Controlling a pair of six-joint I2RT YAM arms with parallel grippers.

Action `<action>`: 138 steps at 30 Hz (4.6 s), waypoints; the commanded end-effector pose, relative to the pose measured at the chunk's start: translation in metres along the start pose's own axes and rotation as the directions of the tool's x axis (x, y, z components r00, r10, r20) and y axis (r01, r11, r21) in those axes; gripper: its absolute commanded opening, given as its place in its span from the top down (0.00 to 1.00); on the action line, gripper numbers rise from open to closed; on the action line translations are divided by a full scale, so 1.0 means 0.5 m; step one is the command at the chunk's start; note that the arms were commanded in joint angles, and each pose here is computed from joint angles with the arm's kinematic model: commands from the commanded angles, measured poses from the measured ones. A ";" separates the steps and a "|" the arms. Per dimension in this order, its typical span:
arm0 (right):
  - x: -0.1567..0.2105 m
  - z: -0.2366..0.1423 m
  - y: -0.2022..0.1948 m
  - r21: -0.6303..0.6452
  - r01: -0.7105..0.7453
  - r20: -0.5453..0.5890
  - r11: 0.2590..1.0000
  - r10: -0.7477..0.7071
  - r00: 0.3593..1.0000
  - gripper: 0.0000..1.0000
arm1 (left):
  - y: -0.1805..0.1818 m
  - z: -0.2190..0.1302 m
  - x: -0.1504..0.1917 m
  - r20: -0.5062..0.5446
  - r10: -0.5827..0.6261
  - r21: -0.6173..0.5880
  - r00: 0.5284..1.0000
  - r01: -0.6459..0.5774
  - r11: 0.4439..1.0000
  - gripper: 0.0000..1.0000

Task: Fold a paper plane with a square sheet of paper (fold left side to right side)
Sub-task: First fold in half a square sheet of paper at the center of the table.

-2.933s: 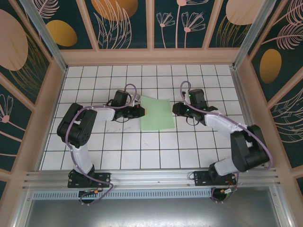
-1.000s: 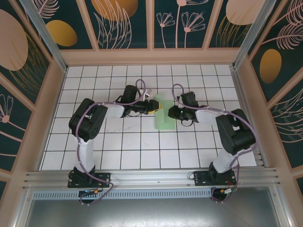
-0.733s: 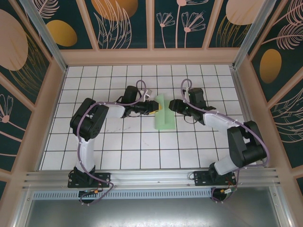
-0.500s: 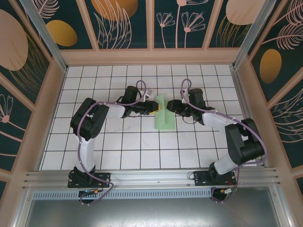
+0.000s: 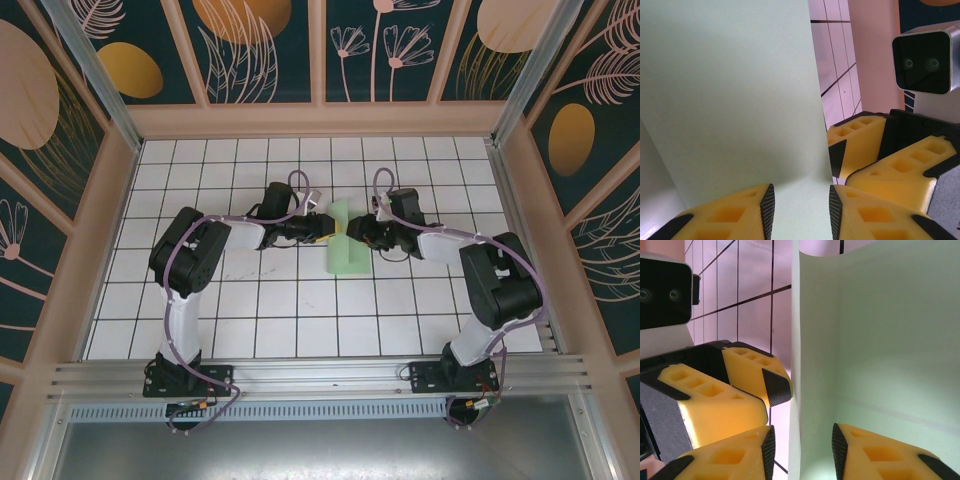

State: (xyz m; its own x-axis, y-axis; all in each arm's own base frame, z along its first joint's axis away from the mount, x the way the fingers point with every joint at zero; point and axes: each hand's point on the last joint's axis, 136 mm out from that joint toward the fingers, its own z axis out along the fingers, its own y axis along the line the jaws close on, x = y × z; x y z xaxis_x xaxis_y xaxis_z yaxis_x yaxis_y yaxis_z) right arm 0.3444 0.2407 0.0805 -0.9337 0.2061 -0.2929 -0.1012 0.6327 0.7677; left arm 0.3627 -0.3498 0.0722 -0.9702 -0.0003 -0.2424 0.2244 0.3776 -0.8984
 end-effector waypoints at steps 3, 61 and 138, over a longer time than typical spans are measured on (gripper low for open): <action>-0.014 0.012 0.021 -0.031 0.025 -0.002 0.999 -0.025 1.000 0.69 | -0.006 0.006 -0.009 0.006 0.025 0.003 1.000 -0.025 1.000 0.63; -0.024 0.010 -0.150 0.394 0.081 -0.020 0.916 -0.079 0.997 0.95 | 0.061 0.052 -0.012 0.006 0.035 -0.310 0.999 -0.032 0.950 0.44; -0.077 -0.248 -0.115 0.416 0.006 0.329 0.910 -0.156 0.931 0.51 | 0.222 0.081 0.029 -0.175 0.047 -0.681 0.983 -0.156 0.715 0.55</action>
State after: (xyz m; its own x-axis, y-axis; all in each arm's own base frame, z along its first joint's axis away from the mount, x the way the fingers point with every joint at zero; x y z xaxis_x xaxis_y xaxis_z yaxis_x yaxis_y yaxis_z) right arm 0.3470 0.1023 0.1178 -0.7378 0.3375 -0.5846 0.0596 0.8953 0.4415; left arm 0.3840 -0.3668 0.0178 -0.9482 0.1530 -0.2785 0.2745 0.8356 -0.4757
